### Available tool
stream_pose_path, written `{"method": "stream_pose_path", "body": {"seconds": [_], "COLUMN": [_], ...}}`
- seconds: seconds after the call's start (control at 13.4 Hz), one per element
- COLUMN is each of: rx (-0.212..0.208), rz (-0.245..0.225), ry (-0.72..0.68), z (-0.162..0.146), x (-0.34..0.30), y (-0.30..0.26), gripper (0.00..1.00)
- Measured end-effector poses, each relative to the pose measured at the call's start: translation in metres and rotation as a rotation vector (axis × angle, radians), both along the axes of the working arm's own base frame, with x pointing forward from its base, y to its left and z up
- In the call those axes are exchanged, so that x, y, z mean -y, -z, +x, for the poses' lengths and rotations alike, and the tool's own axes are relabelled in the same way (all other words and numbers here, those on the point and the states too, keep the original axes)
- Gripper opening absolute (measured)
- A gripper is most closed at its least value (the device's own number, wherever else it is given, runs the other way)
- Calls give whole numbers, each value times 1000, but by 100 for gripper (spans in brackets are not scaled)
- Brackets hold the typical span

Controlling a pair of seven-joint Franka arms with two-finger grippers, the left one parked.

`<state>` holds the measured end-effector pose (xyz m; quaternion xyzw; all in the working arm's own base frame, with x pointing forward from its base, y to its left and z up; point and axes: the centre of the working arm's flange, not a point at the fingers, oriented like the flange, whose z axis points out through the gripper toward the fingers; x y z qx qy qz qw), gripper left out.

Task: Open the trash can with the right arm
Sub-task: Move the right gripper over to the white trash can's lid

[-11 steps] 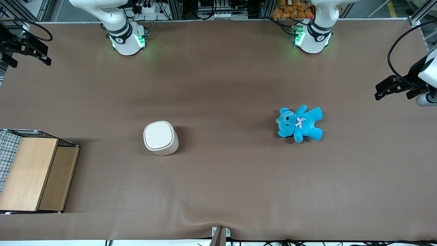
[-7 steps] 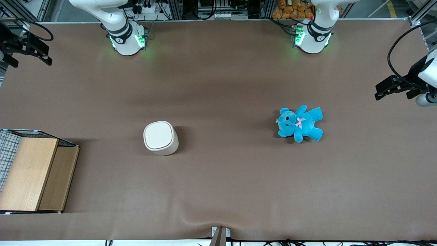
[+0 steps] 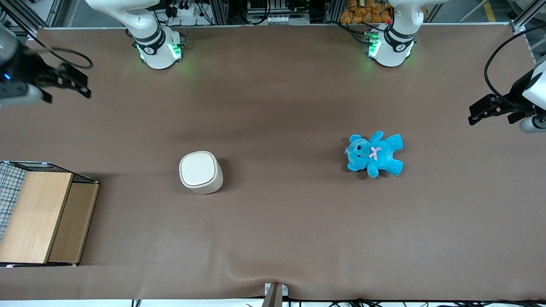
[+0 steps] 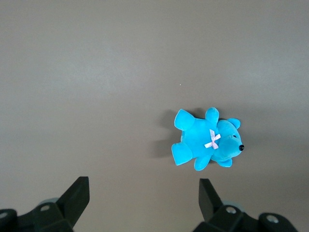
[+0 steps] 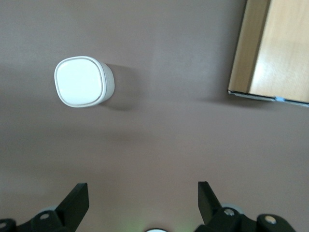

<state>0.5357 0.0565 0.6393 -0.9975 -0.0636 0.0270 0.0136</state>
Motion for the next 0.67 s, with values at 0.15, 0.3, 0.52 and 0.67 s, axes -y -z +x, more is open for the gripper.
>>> {"method": "stream_pose_path", "body": {"seconds": [0.15, 0.3, 0.52, 0.67], "rx": [-2, -2, -7, 1], "rz": [-4, -7, -27, -65], "ry": [-23, -42, 0, 8], "z": [22, 39, 51, 54], "x": [-17, -33, -58, -83], "y": [28, 54, 79, 92], "gripper": [93, 71, 36, 19]}}
